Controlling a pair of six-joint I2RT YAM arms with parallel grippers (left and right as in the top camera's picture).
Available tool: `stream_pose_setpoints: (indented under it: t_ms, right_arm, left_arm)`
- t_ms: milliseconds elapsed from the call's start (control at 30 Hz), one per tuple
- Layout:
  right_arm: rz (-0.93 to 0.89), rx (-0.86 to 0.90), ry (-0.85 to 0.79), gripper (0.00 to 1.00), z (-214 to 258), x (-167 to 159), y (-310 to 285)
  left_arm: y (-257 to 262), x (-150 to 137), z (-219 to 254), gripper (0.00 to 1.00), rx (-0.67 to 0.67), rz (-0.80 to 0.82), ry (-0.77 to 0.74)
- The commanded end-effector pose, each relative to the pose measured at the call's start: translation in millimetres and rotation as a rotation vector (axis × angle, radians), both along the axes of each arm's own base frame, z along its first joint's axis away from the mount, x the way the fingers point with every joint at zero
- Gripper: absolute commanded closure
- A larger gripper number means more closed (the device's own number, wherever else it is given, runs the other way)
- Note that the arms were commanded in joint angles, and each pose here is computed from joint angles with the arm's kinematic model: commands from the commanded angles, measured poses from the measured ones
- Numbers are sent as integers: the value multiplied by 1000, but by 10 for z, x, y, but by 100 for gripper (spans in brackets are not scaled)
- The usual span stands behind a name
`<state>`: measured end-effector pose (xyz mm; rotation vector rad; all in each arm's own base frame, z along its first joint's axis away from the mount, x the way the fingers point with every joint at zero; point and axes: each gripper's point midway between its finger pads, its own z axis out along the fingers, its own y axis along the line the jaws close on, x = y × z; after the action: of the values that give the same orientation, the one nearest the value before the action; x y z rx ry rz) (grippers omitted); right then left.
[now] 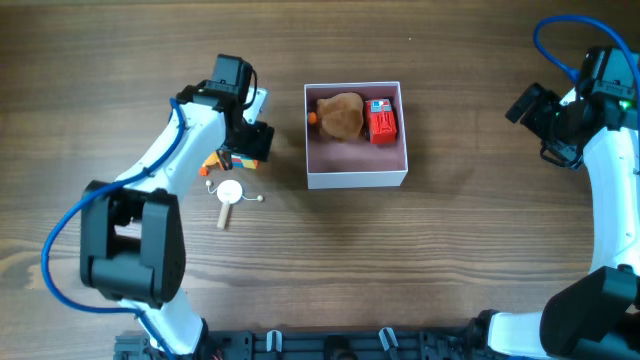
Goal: Pack container
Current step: 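Move the left gripper over the Rubik's cube and lower, then close the left gripper on the Rubik's cube and lift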
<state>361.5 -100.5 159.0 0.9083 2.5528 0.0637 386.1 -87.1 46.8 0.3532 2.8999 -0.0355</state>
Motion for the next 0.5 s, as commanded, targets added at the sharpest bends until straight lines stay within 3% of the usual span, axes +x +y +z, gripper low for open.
stream_pose_setpoints:
  t_ms: [0,233,333,467]
  right_arm:
    - [-10,15,3,0,-32,15,6]
    - [-10,14,1,0,-31,19,5]
    - [-10,14,-1,0,-29,23,4]
    - [-10,14,-1,0,-29,23,4]
  left_arm:
    - [91,59,-51,29,35,92,-3]
    - [96,56,-52,30,34,110,-2]
    - [97,44,-56,36,35,110,3]
    - [103,20,-86,27,38,109,12]
